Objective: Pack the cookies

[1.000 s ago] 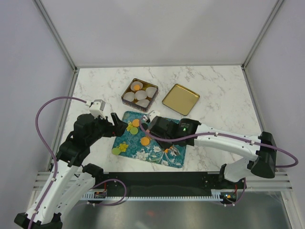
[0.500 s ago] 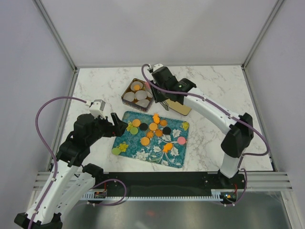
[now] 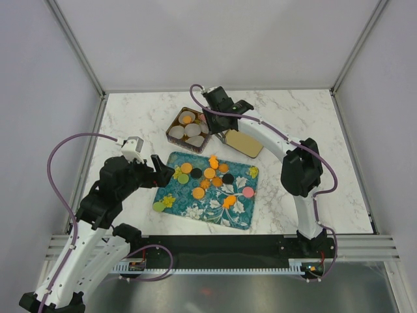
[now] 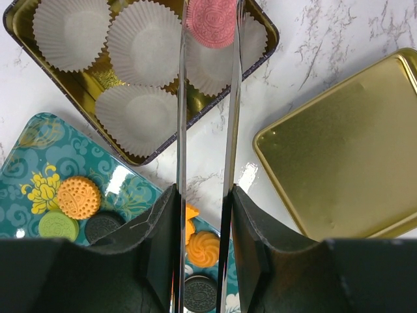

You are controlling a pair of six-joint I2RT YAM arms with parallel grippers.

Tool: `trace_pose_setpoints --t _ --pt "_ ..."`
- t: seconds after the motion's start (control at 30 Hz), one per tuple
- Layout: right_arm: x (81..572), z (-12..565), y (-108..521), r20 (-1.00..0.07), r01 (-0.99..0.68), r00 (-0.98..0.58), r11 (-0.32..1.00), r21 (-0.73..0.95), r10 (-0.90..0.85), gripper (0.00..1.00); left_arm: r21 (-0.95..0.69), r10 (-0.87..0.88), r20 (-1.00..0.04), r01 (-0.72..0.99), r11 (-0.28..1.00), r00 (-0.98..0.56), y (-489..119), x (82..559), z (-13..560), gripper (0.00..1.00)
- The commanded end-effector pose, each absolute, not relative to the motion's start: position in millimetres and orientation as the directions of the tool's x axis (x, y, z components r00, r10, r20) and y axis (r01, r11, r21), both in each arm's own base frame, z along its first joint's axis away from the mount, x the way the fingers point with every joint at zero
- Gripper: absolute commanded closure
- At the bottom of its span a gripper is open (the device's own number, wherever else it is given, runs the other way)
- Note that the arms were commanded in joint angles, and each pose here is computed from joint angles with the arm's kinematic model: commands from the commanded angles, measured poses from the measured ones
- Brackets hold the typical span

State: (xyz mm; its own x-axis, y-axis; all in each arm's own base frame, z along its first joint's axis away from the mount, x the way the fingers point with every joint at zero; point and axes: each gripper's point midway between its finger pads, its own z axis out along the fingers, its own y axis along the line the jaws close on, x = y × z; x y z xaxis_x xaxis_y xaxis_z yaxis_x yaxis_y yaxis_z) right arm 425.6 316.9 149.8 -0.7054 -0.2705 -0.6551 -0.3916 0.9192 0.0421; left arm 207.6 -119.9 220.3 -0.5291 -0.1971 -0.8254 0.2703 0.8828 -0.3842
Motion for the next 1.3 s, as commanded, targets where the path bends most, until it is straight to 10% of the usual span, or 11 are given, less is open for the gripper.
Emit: trace_pose_setpoints --t 0.0,1.27 --pt "433.8 168.8 329.0 -0.700 -0.417 -0.668 0.906 0.070 -0.254 0.66 -0.356 -0.171 -0.849 0.303 0.884 -0.499 -120.8 210.2 225.8 0.02" --pt "419.8 195.6 315.0 -0.723 -0.419 -0.649 0.904 0.080 -0.237 0.46 -0.354 -0.169 -0.846 0.296 0.887 -0.505 -120.5 211.5 223.0 0.02"
